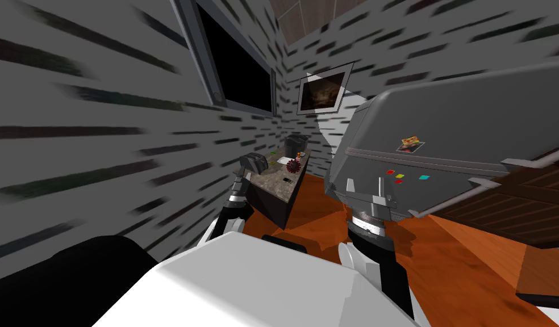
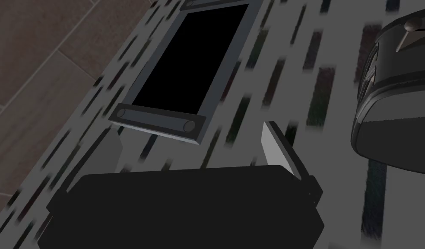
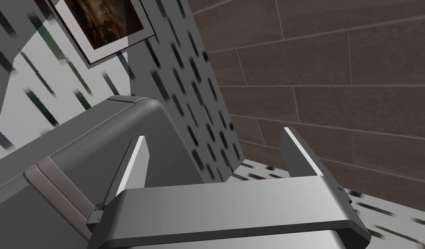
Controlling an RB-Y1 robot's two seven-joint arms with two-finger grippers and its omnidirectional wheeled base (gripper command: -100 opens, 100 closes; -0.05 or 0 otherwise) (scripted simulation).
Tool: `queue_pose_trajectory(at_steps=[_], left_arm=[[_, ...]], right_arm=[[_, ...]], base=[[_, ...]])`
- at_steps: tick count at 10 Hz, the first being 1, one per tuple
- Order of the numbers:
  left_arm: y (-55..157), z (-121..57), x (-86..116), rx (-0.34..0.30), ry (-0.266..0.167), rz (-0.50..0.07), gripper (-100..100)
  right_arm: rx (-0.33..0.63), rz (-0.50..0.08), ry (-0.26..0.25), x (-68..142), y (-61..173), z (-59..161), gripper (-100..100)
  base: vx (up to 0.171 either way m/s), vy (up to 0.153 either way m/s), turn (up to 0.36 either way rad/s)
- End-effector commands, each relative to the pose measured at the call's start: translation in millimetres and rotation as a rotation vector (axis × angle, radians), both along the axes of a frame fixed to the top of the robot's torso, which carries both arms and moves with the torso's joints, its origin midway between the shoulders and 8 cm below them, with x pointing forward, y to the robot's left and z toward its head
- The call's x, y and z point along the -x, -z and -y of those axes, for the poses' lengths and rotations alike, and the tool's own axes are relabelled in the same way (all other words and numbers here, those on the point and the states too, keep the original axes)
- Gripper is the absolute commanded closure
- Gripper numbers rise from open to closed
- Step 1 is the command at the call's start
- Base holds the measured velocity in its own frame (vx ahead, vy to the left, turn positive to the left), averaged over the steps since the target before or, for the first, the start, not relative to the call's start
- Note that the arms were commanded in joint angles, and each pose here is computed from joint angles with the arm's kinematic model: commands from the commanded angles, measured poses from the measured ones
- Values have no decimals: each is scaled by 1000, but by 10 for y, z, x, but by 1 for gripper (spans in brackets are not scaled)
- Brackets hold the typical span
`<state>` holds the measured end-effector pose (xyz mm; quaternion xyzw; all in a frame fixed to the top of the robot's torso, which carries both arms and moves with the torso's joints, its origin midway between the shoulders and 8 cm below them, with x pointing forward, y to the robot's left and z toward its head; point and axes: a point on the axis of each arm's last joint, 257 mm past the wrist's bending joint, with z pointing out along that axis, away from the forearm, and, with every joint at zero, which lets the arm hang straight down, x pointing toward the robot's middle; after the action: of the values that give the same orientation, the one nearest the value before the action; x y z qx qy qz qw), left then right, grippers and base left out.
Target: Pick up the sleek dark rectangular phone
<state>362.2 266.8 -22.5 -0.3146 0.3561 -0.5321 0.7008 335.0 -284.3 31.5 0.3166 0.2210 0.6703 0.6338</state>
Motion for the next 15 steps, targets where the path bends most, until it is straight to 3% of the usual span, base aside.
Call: queue_pose_trajectory(at_steps=[1,7,13,14,15], left_arm=[[50,-12,-4,-19,7,-17,-100],[461,-287,-16,-90,9,-158,-100],[1097,-851,24,-134,-20,-397,-100],[1092,-847,19,-144,-13,-400,-100],[1211,-955,35,-150,-17,-448,-100]], right_arm=[[0,0,0,0,0,0,0],[0,0,0,0,0,0,0],[0,0,0,0,0,-1,0],[0,0,0,0,0,0,0],[0,0,0,0,0,-1,0]], base=[[-7,-21,96],[-6,-121,182],[30,-215,250],[51,-139,92],[43,-130,153]])
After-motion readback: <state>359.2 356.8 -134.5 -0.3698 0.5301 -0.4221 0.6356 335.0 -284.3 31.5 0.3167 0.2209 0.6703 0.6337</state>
